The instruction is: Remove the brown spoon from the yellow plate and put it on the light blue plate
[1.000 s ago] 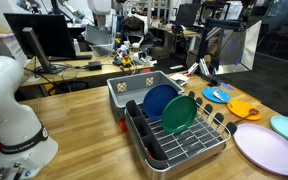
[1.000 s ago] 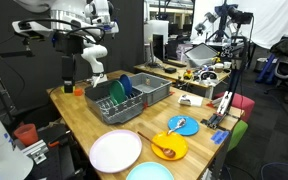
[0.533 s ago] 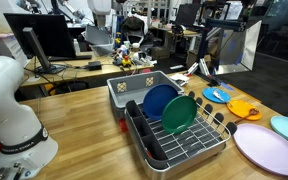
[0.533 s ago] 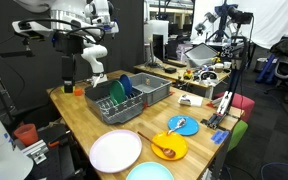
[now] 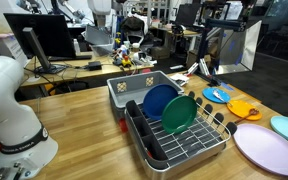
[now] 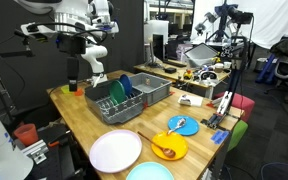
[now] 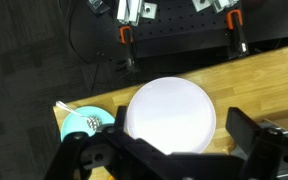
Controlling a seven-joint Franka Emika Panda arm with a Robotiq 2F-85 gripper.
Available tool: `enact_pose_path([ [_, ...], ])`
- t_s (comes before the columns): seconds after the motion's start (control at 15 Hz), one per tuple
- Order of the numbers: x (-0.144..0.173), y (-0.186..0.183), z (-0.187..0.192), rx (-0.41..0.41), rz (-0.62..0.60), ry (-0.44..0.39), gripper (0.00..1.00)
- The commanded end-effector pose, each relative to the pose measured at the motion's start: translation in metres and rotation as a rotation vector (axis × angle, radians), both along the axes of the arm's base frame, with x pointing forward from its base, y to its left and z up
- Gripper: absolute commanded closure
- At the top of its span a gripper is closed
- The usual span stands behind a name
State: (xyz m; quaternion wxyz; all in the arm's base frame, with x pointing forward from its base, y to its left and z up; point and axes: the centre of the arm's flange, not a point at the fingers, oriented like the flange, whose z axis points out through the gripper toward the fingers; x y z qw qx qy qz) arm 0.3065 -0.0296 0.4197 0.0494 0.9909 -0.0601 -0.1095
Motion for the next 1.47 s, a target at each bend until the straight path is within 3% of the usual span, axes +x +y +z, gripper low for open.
enact_pose_path([
  [0.0, 0.024, 0.010, -0.007, 0.018, 0.029, -0.034, 0.00],
  [0.27, 0.051, 0.022, -0.015, 0.010, 0.101, -0.111, 0.00],
  [0.53, 0.076, 0.024, -0.028, 0.023, 0.159, -0.110, 0.00],
  [0.6, 0.058, 0.027, -0.023, 0.014, 0.133, -0.120, 0.00],
  [1.4, 0.060, 0.028, -0.023, 0.014, 0.134, -0.121, 0.00],
])
